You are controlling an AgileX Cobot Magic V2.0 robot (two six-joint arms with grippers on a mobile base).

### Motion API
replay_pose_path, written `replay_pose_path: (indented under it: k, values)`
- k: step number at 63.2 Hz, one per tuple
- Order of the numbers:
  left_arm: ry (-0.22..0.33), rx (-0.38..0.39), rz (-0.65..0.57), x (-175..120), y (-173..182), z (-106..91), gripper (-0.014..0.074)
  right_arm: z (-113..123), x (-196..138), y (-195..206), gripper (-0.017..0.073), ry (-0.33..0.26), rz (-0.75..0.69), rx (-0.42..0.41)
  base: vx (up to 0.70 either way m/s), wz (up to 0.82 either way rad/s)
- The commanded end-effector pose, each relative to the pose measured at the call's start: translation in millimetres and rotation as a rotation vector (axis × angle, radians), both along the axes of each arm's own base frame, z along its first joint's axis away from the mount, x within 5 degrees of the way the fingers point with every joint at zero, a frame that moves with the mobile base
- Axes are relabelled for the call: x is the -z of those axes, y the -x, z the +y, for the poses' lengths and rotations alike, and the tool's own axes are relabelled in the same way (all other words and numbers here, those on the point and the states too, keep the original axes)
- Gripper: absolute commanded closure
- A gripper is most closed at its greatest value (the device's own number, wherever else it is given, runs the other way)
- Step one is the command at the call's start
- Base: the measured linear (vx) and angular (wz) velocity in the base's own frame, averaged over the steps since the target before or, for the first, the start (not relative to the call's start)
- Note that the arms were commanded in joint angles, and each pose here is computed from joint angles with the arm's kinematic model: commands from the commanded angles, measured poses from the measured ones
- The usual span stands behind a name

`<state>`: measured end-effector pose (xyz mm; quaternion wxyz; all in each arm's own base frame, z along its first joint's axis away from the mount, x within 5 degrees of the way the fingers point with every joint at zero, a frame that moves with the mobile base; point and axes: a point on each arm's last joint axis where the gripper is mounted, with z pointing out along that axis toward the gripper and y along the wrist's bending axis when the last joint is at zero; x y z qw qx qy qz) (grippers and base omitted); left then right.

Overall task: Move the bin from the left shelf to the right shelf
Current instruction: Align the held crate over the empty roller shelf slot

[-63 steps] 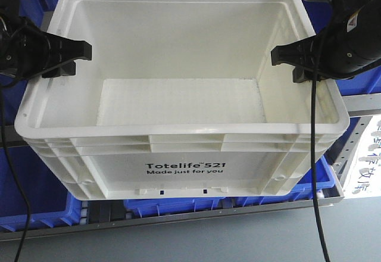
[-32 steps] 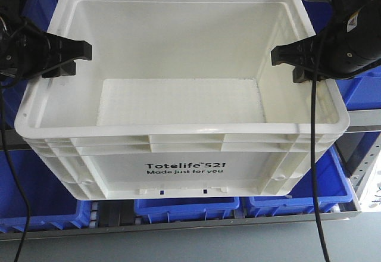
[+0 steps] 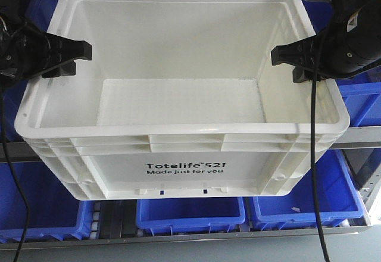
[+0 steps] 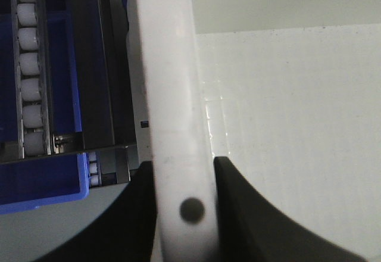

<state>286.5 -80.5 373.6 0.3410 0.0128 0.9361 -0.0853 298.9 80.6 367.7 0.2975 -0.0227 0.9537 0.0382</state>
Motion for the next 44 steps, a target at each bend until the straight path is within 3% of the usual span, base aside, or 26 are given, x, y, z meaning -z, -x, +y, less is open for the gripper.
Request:
replay_pose_path:
  k: [1, 44]
  values:
    - [-0.010, 0.025, -0.185, -33.9, 7.3, 5.0, 0.0458, -14.2, -31.6, -0.1, 0.0460, 0.055, -0.205, 0.023, 0.11, 0.01]
    - [-0.010, 0.025, -0.185, -33.9, 7.3, 5.0, 0.0458, -14.2, -31.6, -0.1, 0.0460, 0.055, -0.205, 0.023, 0.11, 0.02]
